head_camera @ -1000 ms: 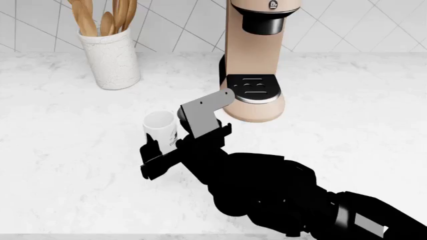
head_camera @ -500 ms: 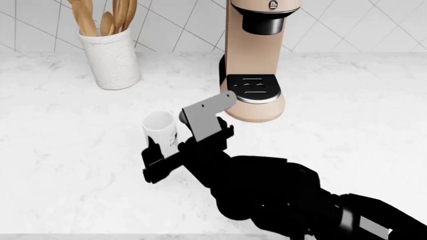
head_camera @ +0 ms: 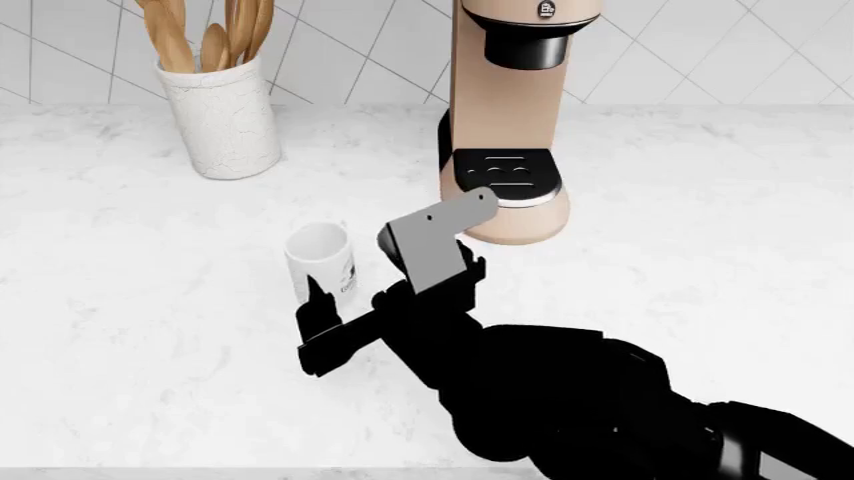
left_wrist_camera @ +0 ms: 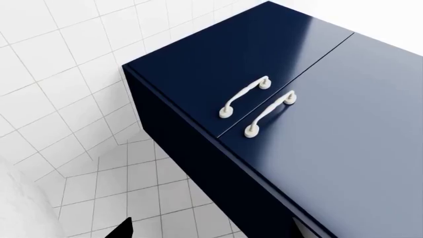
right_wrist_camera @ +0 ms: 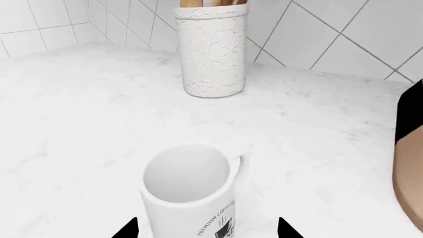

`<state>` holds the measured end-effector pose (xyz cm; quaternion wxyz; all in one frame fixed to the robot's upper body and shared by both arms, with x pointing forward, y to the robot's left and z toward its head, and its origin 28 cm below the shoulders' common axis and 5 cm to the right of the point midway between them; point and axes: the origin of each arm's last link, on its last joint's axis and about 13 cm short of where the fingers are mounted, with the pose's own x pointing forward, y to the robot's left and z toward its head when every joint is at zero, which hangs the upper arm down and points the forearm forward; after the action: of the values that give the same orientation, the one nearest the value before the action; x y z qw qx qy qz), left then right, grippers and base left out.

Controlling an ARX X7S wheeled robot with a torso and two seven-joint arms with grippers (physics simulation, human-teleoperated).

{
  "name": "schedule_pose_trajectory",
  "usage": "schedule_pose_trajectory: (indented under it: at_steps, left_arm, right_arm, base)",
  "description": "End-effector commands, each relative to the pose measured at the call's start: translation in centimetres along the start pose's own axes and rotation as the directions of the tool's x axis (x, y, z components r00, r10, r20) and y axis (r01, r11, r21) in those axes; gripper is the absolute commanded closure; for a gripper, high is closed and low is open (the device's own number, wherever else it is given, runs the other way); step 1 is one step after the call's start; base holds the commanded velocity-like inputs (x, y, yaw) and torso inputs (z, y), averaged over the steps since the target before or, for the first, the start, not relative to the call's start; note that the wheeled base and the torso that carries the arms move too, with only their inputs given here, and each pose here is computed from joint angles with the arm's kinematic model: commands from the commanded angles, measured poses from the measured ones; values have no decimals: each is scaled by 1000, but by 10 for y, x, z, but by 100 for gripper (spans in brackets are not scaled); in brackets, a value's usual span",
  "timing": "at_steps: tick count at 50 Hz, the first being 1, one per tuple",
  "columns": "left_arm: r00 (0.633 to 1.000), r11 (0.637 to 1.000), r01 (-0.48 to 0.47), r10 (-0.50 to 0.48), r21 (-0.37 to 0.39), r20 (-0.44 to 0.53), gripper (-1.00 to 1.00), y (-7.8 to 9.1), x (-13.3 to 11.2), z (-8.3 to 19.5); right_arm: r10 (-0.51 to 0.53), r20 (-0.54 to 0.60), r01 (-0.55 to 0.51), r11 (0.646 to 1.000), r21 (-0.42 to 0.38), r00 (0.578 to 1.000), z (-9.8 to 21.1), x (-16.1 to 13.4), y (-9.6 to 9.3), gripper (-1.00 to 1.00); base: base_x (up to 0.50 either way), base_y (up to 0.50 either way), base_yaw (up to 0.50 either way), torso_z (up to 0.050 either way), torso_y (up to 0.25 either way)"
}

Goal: Pick the mug from under the coffee machine dispenser and place it on the counter.

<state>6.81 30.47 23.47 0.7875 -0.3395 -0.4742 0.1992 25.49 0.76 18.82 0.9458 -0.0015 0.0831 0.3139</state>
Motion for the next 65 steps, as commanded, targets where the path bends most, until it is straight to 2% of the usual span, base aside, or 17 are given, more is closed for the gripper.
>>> schedule_pose_trajectory:
  at_steps: [1, 19, 42, 65]
  left_arm:
    - [1000, 1000, 1, -1, 1, -1, -100, 0, 0, -1]
    - [1000, 1000, 3, -3, 2, -2, -100, -1, 0, 0]
    - [1000, 1000, 7, -7, 5, -4, -100, -2, 0, -1]
    - [1000, 1000, 14, -14, 5, -4, -100, -3, 0, -1]
  right_arm:
    - [11, 33, -11, 1000, 14, 999, 3, -15, 2, -100]
    - [20, 155, -26, 999, 38, 988, 20, -46, 6, -100]
    - [33, 323, -49, 998, 39, 946, 44, -79, 16, -100]
    - [3, 455, 5, 1000, -16, 891, 53, -103, 24, -100]
  base:
    - [0, 0, 0, 0, 0]
    - [0, 0, 0, 0, 0]
    - [0, 0, 0, 0, 0]
    - [0, 0, 0, 0, 0]
